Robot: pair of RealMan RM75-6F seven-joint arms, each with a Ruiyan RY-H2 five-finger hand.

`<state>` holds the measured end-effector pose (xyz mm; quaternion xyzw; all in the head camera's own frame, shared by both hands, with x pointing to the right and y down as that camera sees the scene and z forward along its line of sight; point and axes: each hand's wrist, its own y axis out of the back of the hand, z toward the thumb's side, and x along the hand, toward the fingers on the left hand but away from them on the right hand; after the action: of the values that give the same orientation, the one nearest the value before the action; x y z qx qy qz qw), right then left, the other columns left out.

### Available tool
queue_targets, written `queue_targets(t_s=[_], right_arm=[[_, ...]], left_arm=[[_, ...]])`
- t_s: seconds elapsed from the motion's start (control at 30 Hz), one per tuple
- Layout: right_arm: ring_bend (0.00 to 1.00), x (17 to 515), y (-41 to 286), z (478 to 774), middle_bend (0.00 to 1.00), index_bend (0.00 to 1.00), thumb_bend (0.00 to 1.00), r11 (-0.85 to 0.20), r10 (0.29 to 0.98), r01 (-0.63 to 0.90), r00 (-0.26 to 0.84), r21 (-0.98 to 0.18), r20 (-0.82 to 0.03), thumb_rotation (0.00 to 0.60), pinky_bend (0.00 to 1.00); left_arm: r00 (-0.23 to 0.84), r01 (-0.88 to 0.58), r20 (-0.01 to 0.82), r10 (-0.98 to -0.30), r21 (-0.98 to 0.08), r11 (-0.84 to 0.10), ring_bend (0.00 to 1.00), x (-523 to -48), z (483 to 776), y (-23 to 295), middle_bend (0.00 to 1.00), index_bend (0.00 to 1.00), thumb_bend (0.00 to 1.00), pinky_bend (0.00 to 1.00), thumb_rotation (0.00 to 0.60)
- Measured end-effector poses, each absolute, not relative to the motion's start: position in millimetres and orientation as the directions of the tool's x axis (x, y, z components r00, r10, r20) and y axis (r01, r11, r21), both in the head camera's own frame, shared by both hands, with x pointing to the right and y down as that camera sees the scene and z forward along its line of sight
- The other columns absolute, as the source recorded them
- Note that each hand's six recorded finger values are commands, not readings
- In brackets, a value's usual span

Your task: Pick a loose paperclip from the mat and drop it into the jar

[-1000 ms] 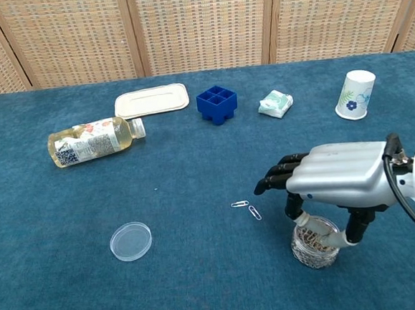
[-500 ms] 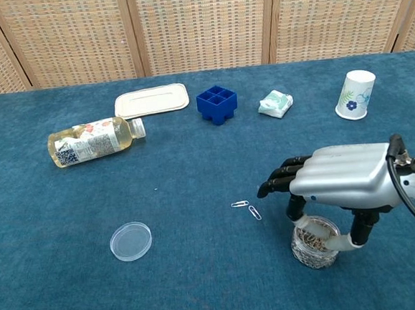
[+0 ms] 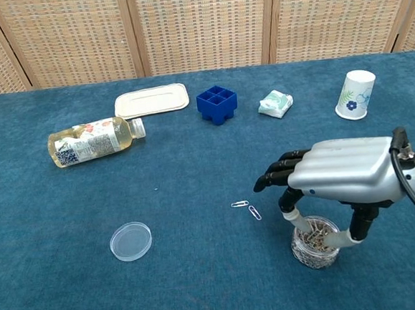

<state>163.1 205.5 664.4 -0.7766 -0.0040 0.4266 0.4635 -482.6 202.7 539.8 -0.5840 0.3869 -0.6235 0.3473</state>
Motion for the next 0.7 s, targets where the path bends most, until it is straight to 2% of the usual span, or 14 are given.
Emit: queue_targets(t_s=[0.17,0.23,0.33,0.53,0.7], right_arm=[[0.0,165.6,197.7,647.5,0.07,0.49,0.25,-0.561,0.433,-0.355,0.644,-0.748,-0.631,0.6,0.0],[0.0,169.3,193.8,640.7,0.07,0.43,0.13,-0.553,0.449,-0.346,0.643,-0.758,-0.621,0.6,0.0],[0.0,178.1,186.7,630.9,0.06,0.29,0.01,-0.529,0.481,-0.336,0.638,-0.779,-0.601,0.6,0.0],[0.0,213.6,169.3,607.6,0.0,0.09,0.0,-0.423,0.609,-0.294,0.608,-0.857,-0.509,0.6,0.0],[0.0,273.2,161.3,587.3,0.0,0.02,0.0,-0.388,0.75,-0.194,0.503,-0.901,-0.43,0.6,0.0]], left_arm=[[-0.073,-0.02,0.459,-0.886,-0.888,-0.459,0.0,-481.9,539.3,202.9,0.0,0.0,0.01,0.0,0.6],[-0.073,-0.021,0.457,-0.886,-0.889,-0.457,0.0,-482.0,538.5,203.2,0.0,0.0,0.01,0.0,0.6],[-0.074,-0.024,0.453,-0.888,-0.891,-0.453,0.0,-482.5,537.0,203.1,0.0,0.0,0.0,0.0,0.6],[-0.065,-0.034,0.447,-0.892,-0.894,-0.446,0.0,-482.4,533.7,204.4,0.0,0.0,0.01,0.0,0.6],[-0.06,-0.047,0.448,-0.892,-0.894,-0.445,0.0,-482.4,532.5,204.8,0.0,0.0,0.0,0.0,0.6]])
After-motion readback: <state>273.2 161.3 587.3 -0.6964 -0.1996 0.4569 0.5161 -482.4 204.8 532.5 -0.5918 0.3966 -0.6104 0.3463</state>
